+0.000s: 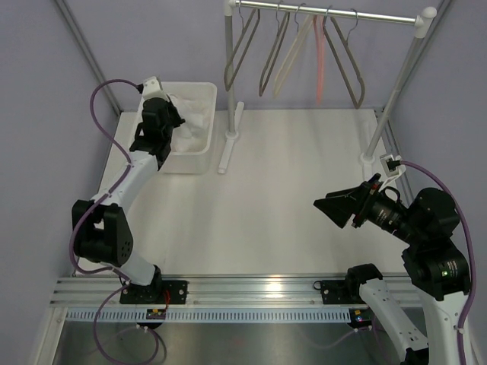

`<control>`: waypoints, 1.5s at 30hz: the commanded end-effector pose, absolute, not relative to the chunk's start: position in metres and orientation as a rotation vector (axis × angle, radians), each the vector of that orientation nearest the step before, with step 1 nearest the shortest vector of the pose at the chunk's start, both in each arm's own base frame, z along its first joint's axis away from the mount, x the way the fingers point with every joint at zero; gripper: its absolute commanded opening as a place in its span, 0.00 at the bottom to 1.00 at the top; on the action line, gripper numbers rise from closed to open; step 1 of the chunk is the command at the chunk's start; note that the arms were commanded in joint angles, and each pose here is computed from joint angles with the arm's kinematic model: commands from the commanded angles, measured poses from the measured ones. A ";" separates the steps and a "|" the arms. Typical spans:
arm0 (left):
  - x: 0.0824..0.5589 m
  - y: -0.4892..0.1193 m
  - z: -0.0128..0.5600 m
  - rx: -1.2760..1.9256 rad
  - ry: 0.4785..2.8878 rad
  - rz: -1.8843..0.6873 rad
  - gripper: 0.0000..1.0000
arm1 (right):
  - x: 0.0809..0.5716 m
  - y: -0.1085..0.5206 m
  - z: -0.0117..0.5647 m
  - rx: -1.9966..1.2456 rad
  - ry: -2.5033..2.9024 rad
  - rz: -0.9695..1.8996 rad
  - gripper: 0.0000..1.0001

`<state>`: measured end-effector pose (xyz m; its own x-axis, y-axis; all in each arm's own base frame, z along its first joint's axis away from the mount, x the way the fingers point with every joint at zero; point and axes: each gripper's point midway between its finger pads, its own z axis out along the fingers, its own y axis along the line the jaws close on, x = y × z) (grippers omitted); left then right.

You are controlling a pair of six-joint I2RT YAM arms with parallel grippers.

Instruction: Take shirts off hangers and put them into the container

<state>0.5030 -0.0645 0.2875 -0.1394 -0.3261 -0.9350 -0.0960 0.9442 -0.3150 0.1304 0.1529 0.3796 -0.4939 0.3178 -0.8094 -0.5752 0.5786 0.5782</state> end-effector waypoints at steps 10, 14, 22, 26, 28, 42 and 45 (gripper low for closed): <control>0.471 -0.030 0.291 -0.457 1.693 0.214 0.96 | 0.120 0.151 0.393 -0.221 1.754 1.088 0.72; 0.441 -0.038 0.344 -0.475 1.574 0.222 0.99 | 0.126 0.145 0.389 -0.204 1.770 1.026 0.76; 0.332 -0.119 0.346 -0.353 1.597 -0.134 0.99 | 0.152 0.106 0.350 -0.004 1.851 0.756 0.99; 0.295 -0.152 0.305 -0.224 1.692 -0.324 0.99 | 0.160 0.105 0.327 0.039 1.884 0.747 0.99; 0.281 -0.169 0.289 -0.143 1.729 -0.443 0.99 | 0.164 0.110 0.309 0.054 1.917 0.774 0.99; 0.210 -0.152 0.210 -0.245 1.751 -0.791 0.99 | 0.162 0.140 0.268 0.137 1.797 1.093 0.99; 0.205 -0.147 0.207 -0.260 1.733 -0.810 0.99 | 0.166 0.141 0.260 0.149 1.797 1.101 0.99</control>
